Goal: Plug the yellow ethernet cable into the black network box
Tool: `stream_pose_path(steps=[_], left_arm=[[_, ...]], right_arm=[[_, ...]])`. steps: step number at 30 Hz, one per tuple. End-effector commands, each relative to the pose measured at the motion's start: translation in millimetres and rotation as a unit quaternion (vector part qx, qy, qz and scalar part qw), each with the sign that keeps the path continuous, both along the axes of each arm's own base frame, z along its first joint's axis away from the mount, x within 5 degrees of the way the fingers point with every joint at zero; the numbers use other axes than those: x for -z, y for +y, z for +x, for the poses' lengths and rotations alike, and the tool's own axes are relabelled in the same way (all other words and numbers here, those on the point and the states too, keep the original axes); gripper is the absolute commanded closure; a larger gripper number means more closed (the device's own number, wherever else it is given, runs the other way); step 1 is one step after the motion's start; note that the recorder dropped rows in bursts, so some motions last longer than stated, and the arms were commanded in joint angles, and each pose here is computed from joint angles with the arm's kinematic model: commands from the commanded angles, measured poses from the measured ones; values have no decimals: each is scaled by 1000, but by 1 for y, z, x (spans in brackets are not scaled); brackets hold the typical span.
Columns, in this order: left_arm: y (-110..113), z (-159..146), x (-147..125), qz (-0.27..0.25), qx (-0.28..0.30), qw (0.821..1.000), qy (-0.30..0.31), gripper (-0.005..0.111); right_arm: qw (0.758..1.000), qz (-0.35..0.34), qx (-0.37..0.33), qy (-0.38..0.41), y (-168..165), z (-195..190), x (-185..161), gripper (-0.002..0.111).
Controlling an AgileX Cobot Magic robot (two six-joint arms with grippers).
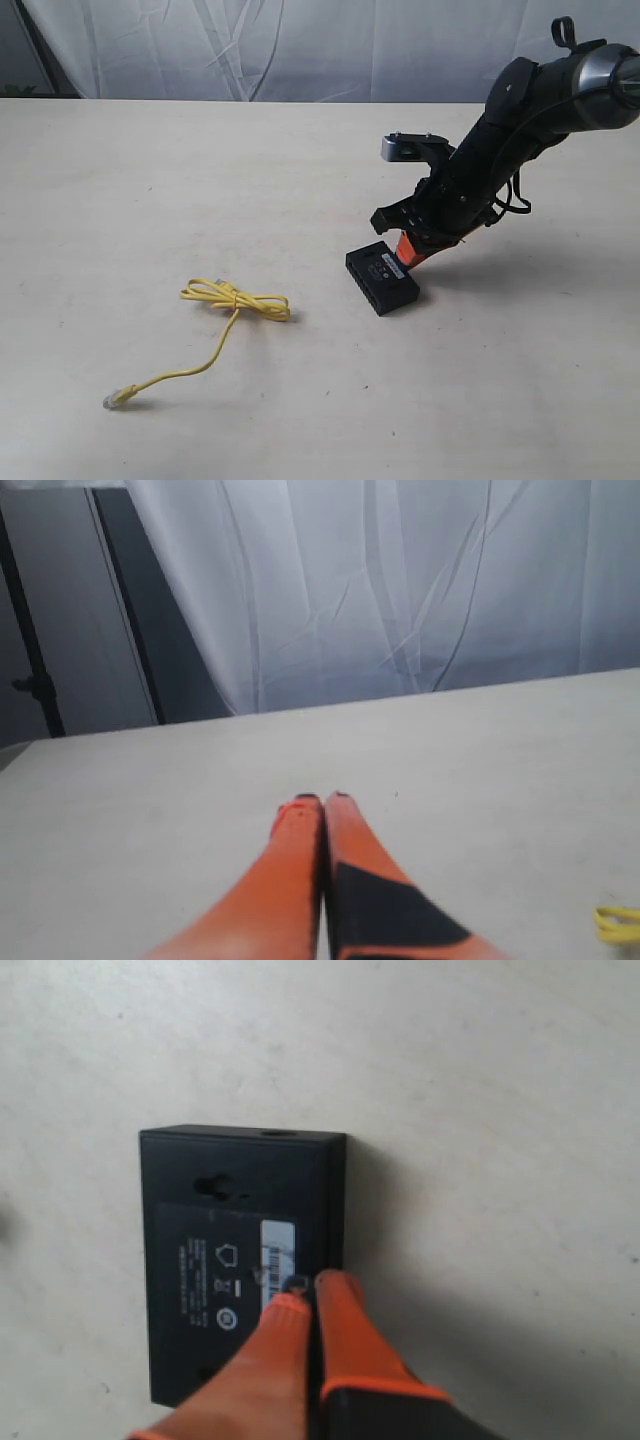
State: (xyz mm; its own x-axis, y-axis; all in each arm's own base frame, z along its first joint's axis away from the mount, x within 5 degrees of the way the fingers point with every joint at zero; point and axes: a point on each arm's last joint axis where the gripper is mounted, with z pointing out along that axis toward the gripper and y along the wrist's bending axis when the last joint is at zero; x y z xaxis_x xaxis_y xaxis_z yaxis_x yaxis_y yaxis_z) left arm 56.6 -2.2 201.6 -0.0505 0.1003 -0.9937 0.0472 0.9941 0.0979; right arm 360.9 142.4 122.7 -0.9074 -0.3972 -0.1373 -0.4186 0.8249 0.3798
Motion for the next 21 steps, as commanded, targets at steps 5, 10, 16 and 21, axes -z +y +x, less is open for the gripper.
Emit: stream_pose_path(steps=[5,10,16,21], left_arm=[[0,-1,-14,-4,0,997,-83,107],[0,-1,-14,-4,1,996,-85,107],[0,-1,-14,-18,1,996,-86,107],[0,-1,-14,-47,1,995,-85,107]], right_arm=[[1000,-9,-8,-3,-2,0,1,109],[1000,-9,-8,-3,-2,0,1,109],[1000,-9,-8,-3,-2,0,1,109],[1000,-9,-8,-3,-2,0,1,109]])
